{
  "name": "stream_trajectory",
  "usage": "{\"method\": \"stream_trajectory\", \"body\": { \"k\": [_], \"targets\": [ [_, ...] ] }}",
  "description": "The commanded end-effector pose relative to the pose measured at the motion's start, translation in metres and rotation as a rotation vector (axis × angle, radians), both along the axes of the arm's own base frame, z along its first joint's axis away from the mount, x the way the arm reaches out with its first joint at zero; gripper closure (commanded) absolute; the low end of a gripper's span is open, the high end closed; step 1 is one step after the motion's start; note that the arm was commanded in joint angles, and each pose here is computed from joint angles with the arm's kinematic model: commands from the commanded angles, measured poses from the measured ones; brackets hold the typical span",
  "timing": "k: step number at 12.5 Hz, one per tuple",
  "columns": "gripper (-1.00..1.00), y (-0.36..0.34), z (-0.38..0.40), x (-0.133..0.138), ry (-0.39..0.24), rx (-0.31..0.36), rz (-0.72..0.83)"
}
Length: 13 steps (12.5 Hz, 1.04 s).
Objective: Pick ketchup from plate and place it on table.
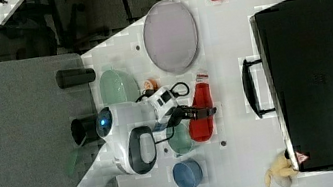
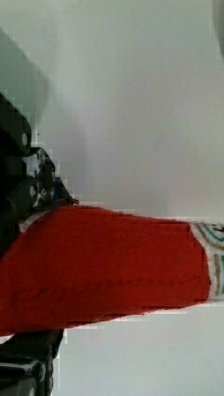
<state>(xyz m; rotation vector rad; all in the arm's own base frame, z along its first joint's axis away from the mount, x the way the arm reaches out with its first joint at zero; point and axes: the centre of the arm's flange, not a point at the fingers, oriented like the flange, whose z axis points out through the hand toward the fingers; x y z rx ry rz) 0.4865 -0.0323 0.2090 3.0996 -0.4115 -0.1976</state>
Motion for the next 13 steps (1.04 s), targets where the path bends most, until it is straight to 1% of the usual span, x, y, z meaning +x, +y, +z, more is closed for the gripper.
{"method": "stream_trajectory", "body": {
  "k": [1, 2, 4, 6, 8, 9, 10, 12, 13],
  "targets": [
    [-0.86, 0.001, 0.007, 0.012, -0.059, 0.007, 0.022],
    [-1.0, 0.002, 0.014, 0.015, -0.072, 0.004, 0.023],
    [-1.0, 0.001, 0.039, 0.019, -0.109, -0.005, 0.02],
    [-1.0, 0.001, 0.086, 0.029, -0.191, -0.023, -0.025],
    [-1.0, -0.001, 0.146, 0.037, -0.265, -0.04, -0.137],
    [-1.0, -0.001, 0.174, 0.037, -0.27, -0.047, -0.223],
    [-1.0, -0.001, 0.2, 0.035, -0.25, -0.055, -0.309],
    [-1.0, 0.001, 0.25, 0.029, -0.192, -0.076, -0.436],
    [-1.0, 0.003, 0.276, 0.025, -0.162, -0.087, -0.456]
  ]
}}
